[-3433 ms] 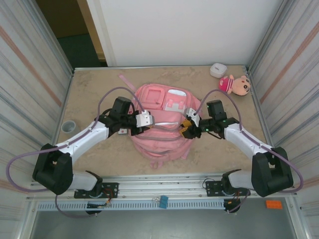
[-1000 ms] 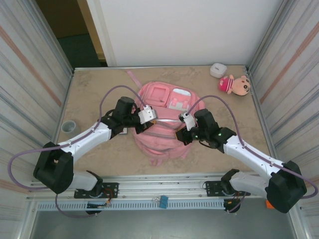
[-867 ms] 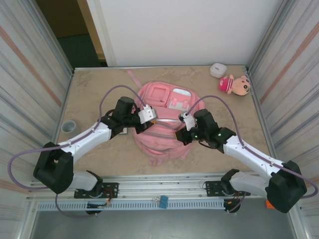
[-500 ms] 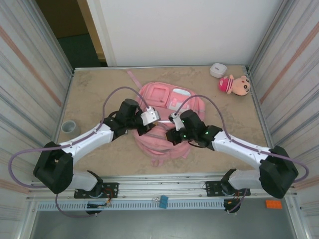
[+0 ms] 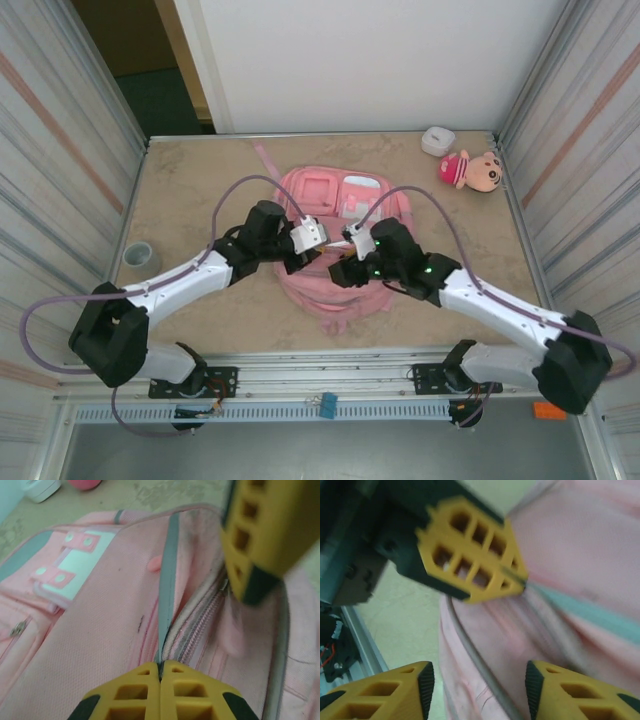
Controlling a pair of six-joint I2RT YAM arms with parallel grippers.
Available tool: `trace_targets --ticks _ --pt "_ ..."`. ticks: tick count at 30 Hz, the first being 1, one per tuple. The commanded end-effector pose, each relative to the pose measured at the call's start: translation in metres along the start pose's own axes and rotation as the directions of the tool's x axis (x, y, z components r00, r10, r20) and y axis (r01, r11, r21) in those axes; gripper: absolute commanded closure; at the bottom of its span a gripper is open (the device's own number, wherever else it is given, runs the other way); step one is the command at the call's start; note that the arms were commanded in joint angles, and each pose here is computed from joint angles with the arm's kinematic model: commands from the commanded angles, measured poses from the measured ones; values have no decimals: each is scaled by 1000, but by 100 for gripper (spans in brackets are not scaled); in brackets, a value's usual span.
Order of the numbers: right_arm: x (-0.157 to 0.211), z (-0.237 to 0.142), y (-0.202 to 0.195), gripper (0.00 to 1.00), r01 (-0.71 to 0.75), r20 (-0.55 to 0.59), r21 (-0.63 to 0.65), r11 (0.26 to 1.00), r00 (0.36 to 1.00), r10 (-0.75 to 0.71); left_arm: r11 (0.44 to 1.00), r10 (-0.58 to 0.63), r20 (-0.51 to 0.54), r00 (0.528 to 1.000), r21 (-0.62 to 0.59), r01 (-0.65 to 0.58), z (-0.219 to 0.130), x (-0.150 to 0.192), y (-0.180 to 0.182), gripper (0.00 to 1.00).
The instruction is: Pack books, pencil case, and school supplies into a backpack
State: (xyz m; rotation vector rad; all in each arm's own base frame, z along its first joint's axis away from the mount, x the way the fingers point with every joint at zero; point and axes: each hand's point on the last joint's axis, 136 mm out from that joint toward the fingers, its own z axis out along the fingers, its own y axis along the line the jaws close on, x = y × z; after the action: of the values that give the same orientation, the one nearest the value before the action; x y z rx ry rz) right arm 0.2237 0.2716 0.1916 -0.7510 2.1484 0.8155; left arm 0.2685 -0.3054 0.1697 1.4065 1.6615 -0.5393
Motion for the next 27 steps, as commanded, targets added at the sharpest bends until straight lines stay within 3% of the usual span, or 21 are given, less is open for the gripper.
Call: trace_targets --ticks 1,4,9,27 --pt "-12 -28 -9 42 197 4 43 980 980 -197 999 27 152 988 35 -32 -14 -39 -8 100" --pt "-9 -33 -20 38 354 -55 68 933 935 -351 998 26 158 987 58 -35 -14 -39 -12 100" --pt "-4 -21 -23 36 545 -102 -13 839 833 -543 998 31 157 987 55 -40 -16 -39 -12 100" --pt "0 -17 -74 41 579 -123 -118 807 798 -590 999 30 132 991 38 -35 -17 -28 -3 100"
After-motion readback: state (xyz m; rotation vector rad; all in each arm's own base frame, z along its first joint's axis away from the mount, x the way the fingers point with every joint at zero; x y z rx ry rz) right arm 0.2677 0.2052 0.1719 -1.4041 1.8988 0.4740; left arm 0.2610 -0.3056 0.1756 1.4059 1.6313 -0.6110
